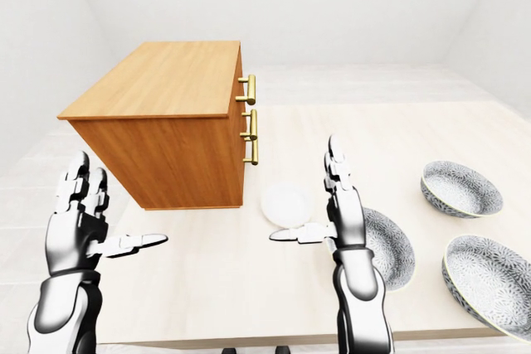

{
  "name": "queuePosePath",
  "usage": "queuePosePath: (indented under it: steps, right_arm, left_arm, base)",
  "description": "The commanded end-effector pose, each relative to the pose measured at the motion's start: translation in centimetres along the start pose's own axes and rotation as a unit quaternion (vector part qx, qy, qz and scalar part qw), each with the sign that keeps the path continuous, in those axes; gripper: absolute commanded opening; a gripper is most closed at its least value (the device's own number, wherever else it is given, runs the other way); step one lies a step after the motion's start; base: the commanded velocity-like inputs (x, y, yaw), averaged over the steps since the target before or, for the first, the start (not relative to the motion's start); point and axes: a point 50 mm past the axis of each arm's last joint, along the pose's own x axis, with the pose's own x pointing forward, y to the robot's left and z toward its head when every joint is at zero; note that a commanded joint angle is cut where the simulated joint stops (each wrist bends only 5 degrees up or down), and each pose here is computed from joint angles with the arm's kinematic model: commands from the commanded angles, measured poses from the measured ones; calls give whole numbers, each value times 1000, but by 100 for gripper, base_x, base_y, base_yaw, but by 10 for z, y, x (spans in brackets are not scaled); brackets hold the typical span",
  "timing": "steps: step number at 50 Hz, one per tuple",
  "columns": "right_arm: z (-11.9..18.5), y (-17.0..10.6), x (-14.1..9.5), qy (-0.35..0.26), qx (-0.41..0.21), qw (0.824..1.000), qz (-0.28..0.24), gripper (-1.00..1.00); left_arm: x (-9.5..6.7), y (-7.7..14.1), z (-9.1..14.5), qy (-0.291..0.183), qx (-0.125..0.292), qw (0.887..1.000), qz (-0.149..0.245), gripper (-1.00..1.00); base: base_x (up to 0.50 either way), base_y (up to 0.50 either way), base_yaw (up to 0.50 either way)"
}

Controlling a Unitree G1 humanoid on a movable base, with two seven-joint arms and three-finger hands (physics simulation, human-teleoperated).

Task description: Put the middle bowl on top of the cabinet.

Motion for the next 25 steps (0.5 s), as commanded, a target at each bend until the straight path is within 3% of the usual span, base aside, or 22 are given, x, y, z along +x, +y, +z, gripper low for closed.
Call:
queuePosePath:
  steps: [1, 25]
  right_arm:
    - [13, -2, -2, -25, -23, 999, 5, 100]
    - [17, -4, -28, -1, -157, 988, -1, 100]
  left_arm:
    - [2, 1, 4, -11, -9, 1000, -1, 100]
    - [16, 0, -5, -2, -5, 1000, 5, 100]
  base:
    - [0, 0, 0]
    - [0, 0, 0]
